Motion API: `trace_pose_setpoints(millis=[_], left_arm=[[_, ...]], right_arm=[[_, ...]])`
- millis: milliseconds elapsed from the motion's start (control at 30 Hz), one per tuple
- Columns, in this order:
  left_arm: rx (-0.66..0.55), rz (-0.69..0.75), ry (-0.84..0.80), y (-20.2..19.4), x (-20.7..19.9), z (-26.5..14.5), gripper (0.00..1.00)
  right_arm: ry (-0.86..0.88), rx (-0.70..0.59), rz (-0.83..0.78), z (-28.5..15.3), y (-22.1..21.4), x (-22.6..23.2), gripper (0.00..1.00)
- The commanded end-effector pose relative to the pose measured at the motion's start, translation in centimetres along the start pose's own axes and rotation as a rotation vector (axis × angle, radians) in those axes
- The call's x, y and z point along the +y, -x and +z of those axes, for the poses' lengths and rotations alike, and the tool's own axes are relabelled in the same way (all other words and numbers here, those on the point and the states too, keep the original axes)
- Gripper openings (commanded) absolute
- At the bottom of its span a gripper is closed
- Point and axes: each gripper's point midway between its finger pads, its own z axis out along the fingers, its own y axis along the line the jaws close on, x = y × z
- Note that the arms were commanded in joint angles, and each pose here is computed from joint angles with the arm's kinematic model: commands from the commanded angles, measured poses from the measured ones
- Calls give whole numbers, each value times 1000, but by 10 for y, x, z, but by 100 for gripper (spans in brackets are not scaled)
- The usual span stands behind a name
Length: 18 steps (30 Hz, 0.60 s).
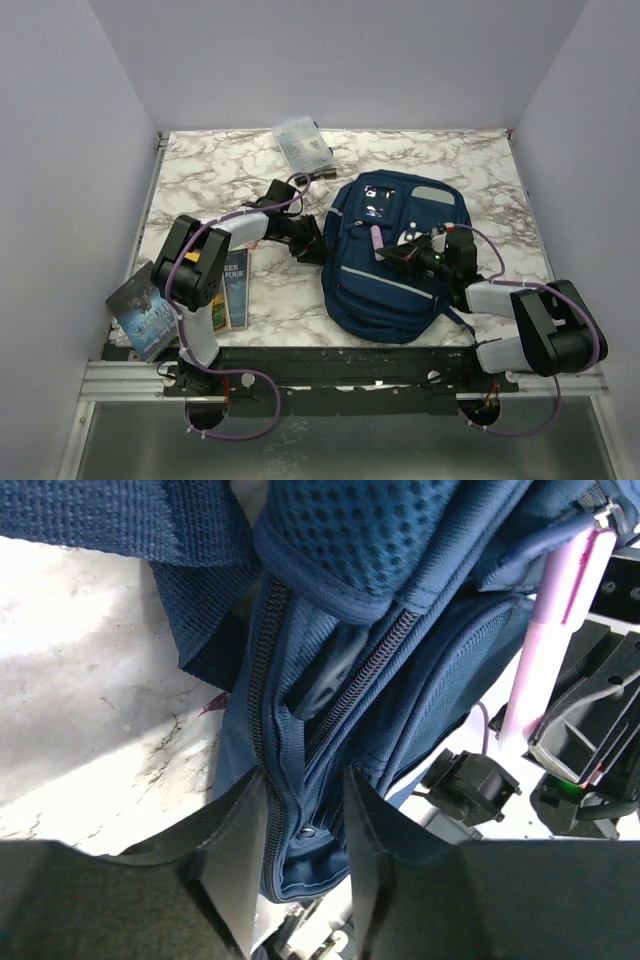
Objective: Pack the student bag
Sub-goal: Place the stationery in the student bag.
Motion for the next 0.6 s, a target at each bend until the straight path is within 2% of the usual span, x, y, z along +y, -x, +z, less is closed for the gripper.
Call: trace_pose_setpoints(millis=[0,133,267,400,567], left_arm=[[30,-4,-14,-3,3,8,33],[42,-6,-12,-5,5,11,25],[47,-3,-15,-5,4,11,14],[54,-1,-21,-7,2,12,0],[65,17,-21,-11,-2,14,0]], right_arm=[[66,-71,14,6,16,11,0],[97,-78,19,10,21,15,0],[86,-99,-48,15,27,11,1],[89,-196,-276,17,44,12,1],[119,-309,-506,19,66,33,1]])
